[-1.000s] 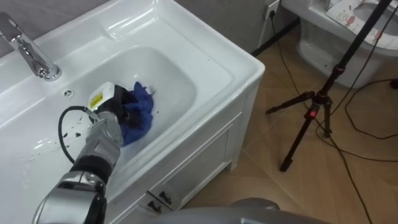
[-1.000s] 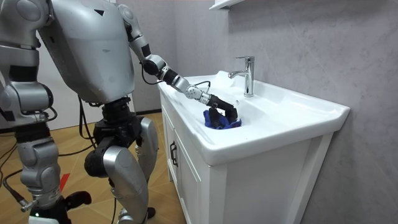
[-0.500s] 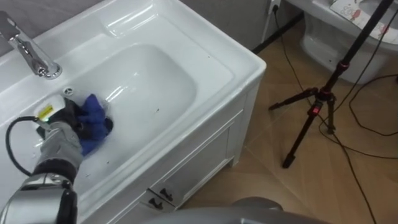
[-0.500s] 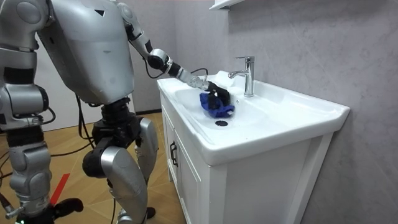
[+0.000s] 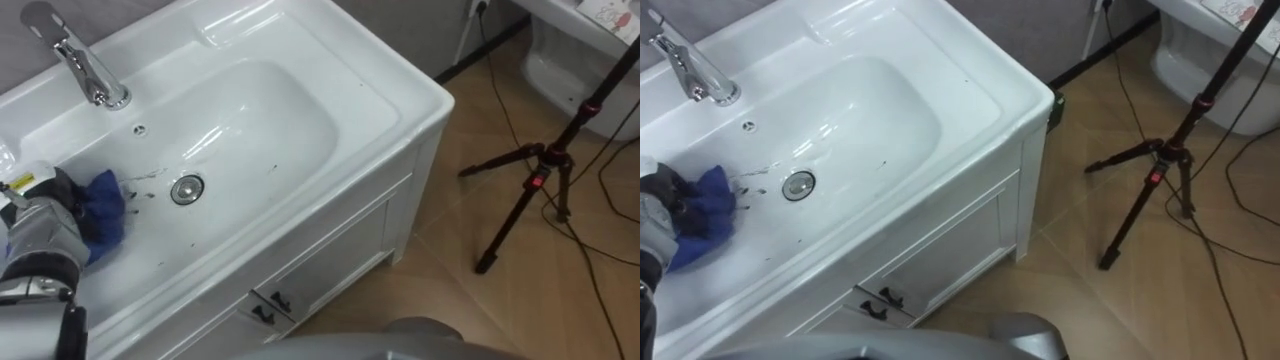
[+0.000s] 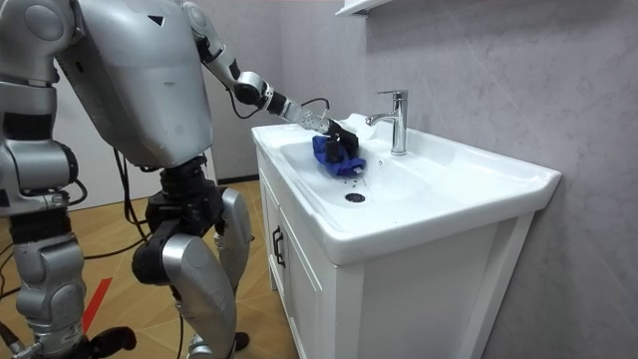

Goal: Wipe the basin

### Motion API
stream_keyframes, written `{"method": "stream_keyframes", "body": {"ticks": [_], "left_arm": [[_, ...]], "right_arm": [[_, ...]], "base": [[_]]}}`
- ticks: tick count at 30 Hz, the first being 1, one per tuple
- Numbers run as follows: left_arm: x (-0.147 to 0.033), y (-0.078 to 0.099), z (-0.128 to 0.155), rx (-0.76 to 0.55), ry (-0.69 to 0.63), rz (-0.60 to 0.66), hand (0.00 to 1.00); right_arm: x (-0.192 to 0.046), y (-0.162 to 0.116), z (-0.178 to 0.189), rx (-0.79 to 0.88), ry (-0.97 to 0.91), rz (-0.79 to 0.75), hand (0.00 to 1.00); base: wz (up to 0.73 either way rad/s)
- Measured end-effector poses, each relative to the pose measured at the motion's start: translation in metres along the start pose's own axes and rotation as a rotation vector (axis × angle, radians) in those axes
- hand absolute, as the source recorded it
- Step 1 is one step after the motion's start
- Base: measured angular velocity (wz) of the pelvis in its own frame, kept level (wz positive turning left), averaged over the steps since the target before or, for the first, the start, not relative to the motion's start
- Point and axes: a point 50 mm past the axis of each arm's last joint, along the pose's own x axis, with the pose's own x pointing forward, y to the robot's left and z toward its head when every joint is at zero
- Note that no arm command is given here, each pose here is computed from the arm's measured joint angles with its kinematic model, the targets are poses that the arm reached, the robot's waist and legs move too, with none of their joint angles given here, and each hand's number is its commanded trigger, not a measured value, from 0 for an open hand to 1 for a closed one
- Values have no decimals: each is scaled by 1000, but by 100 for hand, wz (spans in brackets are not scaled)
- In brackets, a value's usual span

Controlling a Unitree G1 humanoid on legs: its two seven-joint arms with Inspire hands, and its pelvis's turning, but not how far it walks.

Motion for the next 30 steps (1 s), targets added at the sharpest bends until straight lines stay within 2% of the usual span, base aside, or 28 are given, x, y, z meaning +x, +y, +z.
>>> {"method": "stream_keyframes", "body": {"ticks": [14,16,19,24,27,30], "left_arm": [[-1,0,6,15,-22,-9,100],[-2,-4,9,12,-30,-12,100],[-6,-20,19,0,-50,-30,100],[-12,-35,36,-34,-89,-35,100],[-16,-41,46,-49,-111,-20,100],[-17,-39,52,-59,-123,5,100]], "right_arm": [[0,3,3,-15,-35,2,0],[0,4,1,-10,-31,7,0],[0,7,-2,-18,-30,33,0],[-1,11,-4,-48,-27,62,0],[-1,14,-7,-48,-28,69,0],[-1,19,-6,-79,-32,83,0]], "base": [[2],[0],[-3],[-1],[4],[-10]]}}
